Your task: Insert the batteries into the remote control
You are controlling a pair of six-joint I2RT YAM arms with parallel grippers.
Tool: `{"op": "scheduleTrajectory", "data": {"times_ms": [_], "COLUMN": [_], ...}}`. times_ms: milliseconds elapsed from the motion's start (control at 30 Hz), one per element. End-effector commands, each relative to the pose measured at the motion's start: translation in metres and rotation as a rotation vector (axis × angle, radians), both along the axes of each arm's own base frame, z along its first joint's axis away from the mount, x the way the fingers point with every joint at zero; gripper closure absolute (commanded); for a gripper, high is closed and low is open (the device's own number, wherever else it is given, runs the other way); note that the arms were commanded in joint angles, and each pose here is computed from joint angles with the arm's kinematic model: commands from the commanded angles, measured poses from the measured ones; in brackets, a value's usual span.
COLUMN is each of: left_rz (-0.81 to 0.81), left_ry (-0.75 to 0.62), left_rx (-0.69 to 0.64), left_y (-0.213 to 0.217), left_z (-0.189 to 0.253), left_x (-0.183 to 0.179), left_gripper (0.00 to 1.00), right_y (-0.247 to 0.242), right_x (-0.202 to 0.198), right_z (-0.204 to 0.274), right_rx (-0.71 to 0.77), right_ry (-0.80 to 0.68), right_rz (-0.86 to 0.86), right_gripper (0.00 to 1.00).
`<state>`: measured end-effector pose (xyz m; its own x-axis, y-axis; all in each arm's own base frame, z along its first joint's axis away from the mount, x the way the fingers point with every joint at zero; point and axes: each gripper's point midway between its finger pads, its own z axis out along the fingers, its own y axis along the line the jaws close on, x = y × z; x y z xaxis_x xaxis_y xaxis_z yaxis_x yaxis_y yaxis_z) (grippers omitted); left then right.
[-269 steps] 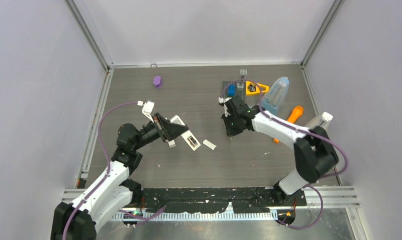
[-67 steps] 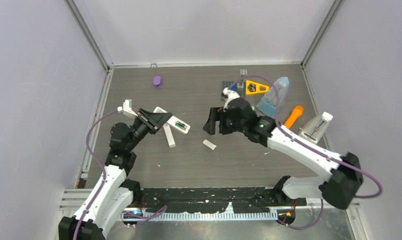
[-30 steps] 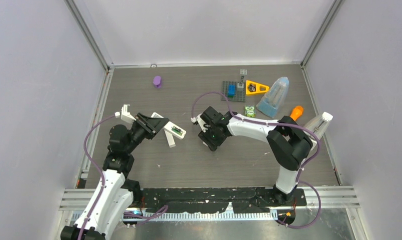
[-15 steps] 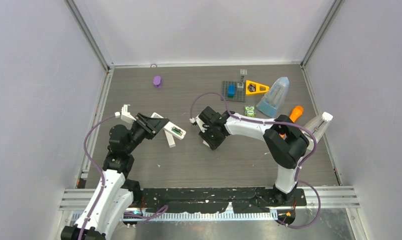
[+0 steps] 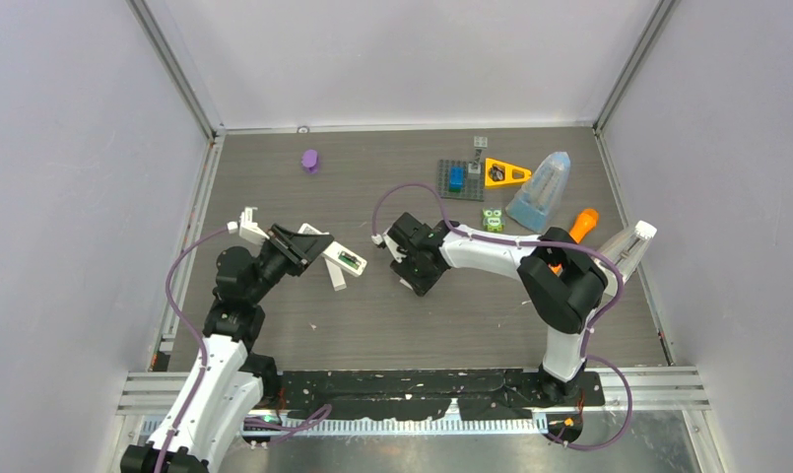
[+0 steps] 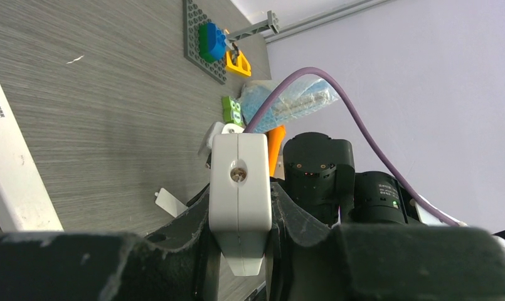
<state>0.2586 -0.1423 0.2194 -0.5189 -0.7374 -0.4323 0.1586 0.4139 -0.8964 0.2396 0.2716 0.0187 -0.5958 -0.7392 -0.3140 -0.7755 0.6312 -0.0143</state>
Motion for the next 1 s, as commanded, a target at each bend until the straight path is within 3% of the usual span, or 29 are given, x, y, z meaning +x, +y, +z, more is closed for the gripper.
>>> {"op": "scheduleTrajectory", "data": {"times_ms": [0, 133, 300, 633, 767, 967], "left_rz": [-0.008, -0.007, -0.006, -0.006, -0.006, -0.005], "left_ry": [-0.073, -0.073, -0.071, -0.078, -0.081, -0.077], "left_rx": [-0.004, -0.004, -0.001, 0.000, -0.002, 0.006], "left_y": [0.000, 0.001, 0.001, 0.001, 0.002, 0.002], "left_z": [0.015, 0.015, 0.014, 0.017, 0.018, 0.015], "left_x": [-0.001, -0.002, -0.002, -0.002, -0.003, -0.002], "left_gripper": [1.00, 1.00, 1.00, 1.00, 1.00, 1.00], "right_y": [0.013, 0.011, 0.009, 0.003, 0.001, 0.001], "right_x": [0.004, -0.001, -0.008, -0.006, -0.006, 0.011], "right_z": [0.018, 0.012, 0.007, -0.014, -0.018, -0.003], "right_rx": [0.061, 0.041, 0.005, -0.084, -0.098, -0.046], "right_ry": [-0.024, 0.015, 0.075, 0.108, 0.109, -0.031], "right_rz": [-0.012, -0.007, 0.014, 0.023, 0.011, -0.038], "right_gripper": [0.60, 0.47, 0.45, 0.53, 0.62, 0.74]}}
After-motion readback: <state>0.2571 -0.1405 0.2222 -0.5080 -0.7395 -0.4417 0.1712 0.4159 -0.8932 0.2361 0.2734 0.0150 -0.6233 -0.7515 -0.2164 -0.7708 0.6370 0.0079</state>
